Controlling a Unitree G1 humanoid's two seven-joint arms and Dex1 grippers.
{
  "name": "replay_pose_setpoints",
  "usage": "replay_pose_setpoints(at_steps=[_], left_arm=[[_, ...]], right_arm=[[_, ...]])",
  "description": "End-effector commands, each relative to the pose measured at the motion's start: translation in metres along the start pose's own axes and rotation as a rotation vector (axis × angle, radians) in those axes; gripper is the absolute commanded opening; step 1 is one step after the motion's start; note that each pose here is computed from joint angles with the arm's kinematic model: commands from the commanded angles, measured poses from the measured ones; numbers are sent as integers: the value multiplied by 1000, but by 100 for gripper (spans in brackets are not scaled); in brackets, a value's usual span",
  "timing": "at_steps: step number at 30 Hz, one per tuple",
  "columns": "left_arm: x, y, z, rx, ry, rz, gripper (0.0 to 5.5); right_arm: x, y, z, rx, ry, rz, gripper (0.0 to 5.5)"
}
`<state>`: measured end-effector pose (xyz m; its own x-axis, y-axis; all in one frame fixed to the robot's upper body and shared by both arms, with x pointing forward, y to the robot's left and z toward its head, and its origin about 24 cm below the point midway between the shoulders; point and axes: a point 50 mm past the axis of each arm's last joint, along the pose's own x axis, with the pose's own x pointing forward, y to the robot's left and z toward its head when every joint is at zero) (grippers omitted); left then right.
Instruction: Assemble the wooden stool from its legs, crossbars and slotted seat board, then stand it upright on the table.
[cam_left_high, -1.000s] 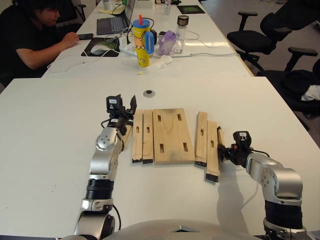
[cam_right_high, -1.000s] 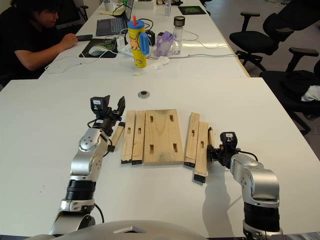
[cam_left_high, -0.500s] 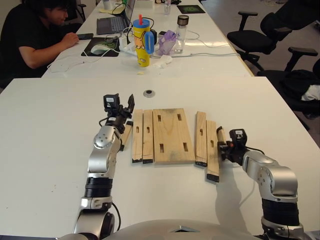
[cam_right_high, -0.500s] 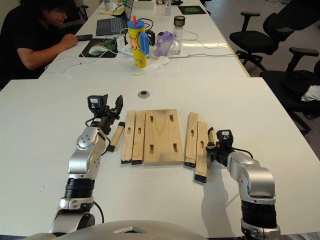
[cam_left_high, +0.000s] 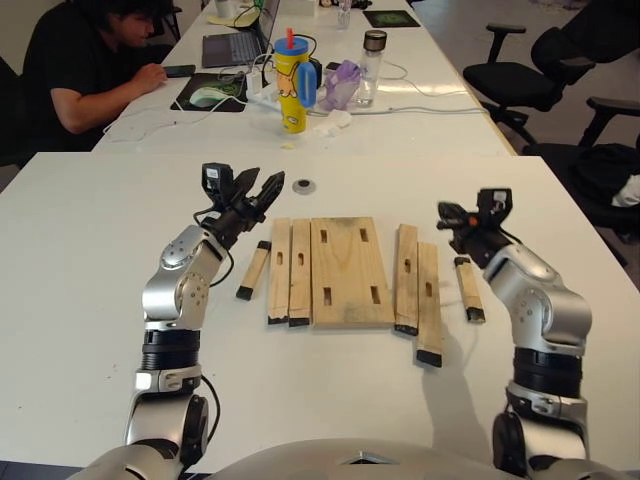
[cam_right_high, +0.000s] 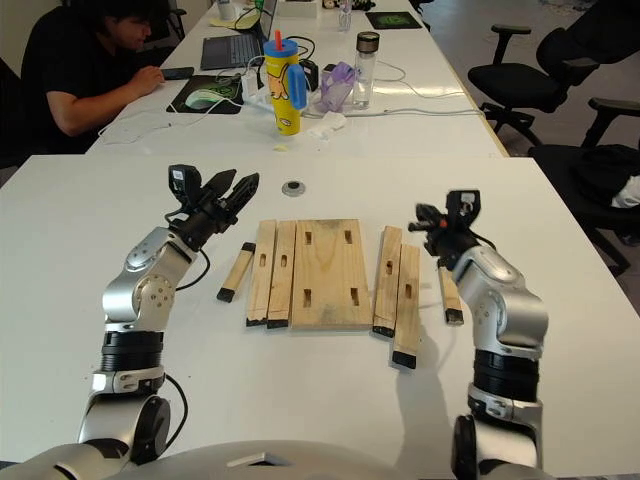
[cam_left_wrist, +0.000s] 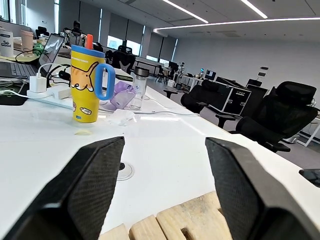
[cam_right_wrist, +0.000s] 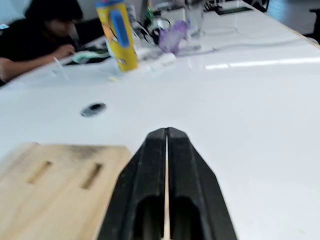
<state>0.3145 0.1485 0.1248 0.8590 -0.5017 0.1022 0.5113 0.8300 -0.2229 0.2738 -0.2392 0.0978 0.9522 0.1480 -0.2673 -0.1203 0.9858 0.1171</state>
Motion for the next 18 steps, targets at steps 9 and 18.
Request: replay_pose_setpoints(at_steps=[9,18], left_arm=[[-3,-11,-19,-19,50,33,302],[-3,-13,-22,-25,62,25,302]], right_arm=[[-46,2,-56,17,213,-186,189],[-45,-4,-67,-25,289,-205,219]])
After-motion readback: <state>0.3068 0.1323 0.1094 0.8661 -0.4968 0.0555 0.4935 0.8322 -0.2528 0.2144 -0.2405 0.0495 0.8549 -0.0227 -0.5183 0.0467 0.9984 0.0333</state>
